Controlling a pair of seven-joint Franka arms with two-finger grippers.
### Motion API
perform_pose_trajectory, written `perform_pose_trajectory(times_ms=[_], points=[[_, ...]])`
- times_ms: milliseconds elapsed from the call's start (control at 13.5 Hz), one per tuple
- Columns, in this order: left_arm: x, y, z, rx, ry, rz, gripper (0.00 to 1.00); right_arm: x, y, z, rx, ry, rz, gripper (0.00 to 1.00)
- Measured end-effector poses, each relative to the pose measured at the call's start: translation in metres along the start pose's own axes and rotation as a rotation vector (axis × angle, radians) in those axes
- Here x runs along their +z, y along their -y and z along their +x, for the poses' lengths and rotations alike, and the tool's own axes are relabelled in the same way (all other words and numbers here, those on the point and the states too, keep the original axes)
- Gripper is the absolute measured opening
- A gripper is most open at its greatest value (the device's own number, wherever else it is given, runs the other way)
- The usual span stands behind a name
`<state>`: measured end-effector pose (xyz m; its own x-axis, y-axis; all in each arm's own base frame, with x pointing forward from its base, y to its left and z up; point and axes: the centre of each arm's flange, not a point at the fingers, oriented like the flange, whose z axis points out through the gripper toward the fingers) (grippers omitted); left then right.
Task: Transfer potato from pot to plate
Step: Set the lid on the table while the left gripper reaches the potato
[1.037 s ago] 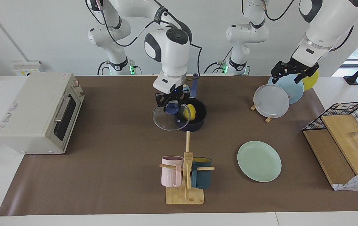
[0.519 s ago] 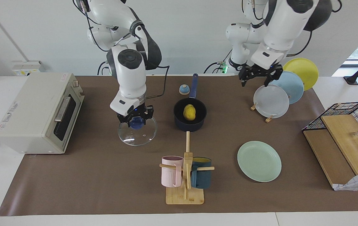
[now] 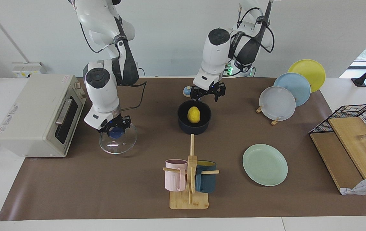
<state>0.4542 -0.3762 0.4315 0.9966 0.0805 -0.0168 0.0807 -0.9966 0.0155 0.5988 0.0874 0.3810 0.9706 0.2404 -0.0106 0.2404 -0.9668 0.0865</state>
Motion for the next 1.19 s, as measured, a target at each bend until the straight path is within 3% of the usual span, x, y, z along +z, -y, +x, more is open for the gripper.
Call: perform_pose_trajectory(times_ms=[370,815,1037,1185], points=[[0.032,-0.007,0.007,-0.016,0.008,0.005,1.00,0.037,0.000,-0.035,-0.006,-0.010,0.007,0.65],[0.057,-0.024,-0.004,-0.033,0.006,0.002,1.00,0.042,-0.003,-0.043,0.000,-0.018,0.008,0.65],[0.072,-0.027,-0.003,-0.040,0.016,0.010,1.00,0.040,-0.003,-0.043,0.001,-0.023,0.008,0.94],[0.077,-0.031,-0.007,-0.037,0.019,0.014,1.00,0.032,-0.004,-0.041,0.002,-0.038,0.006,1.00]])
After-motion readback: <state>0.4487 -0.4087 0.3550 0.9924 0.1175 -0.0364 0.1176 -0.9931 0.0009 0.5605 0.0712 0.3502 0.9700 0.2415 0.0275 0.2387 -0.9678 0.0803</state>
